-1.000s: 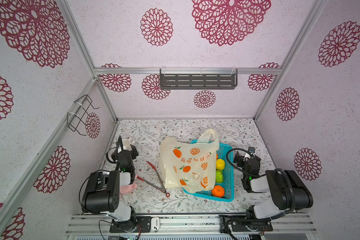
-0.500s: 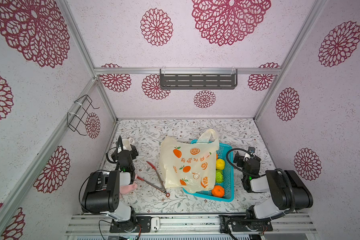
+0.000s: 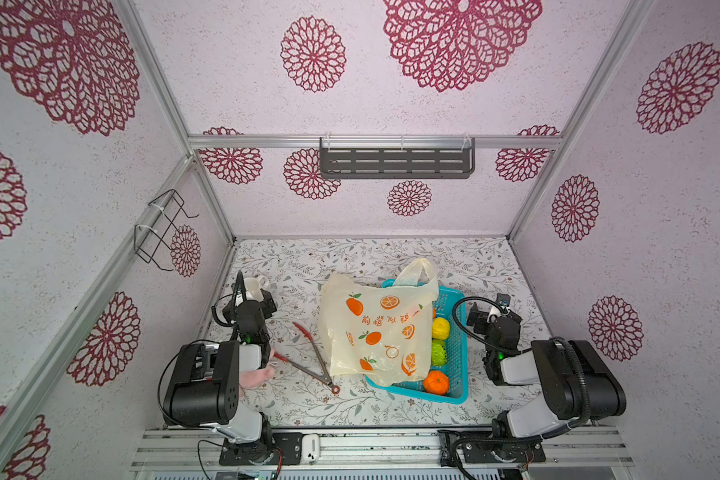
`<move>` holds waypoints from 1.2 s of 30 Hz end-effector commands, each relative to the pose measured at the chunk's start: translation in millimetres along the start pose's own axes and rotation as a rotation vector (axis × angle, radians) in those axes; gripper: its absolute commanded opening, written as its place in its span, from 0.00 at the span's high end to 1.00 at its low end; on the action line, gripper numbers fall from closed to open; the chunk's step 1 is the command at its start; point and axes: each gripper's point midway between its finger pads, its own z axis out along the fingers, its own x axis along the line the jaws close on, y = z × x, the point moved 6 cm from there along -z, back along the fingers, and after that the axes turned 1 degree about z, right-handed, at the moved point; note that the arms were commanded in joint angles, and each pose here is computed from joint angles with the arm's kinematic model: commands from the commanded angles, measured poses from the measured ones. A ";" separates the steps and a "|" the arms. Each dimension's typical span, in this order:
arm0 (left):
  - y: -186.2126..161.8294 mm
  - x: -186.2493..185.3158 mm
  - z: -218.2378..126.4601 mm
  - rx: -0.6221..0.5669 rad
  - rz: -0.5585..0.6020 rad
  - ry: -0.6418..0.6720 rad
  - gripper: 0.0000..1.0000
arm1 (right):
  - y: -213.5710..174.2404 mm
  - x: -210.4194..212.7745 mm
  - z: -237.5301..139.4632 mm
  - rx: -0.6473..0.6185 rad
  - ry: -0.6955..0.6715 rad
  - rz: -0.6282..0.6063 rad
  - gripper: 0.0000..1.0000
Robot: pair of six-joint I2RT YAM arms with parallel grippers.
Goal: Place the fruits into the plastic bag
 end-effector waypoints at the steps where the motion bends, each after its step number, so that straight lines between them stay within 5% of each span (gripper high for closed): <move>1: 4.3 -0.8 1.3 -0.016 0.001 -0.006 0.03 | 16.1 3.2 2.4 -0.060 0.015 0.028 0.01; 4: 16.2 0.3 0.3 -0.028 0.003 0.018 0.03 | 27.3 1.4 2.0 -0.064 -0.022 0.030 0.01; 8: 66.2 -10.8 9.1 0.247 -0.017 0.083 0.02 | 63.8 -2.6 10.0 0.162 -0.119 0.045 0.01; 12: 90.6 -69.2 -7.5 0.309 -0.092 -0.122 0.02 | 100.9 -3.8 -8.3 0.118 -0.214 0.113 0.01; 16: 103.8 -139.1 -19.6 0.596 -0.290 -0.370 0.03 | 125.1 15.2 -23.2 0.098 -0.151 0.097 0.01; 22: 77.9 -219.6 -32.3 0.973 -0.370 -0.526 0.02 | 143.6 46.3 -40.2 0.091 -0.029 0.037 0.02; 36: 18.7 -268.5 -51.7 1.128 -0.171 -0.503 0.05 | 144.5 48.5 -57.0 0.078 0.011 -0.019 0.02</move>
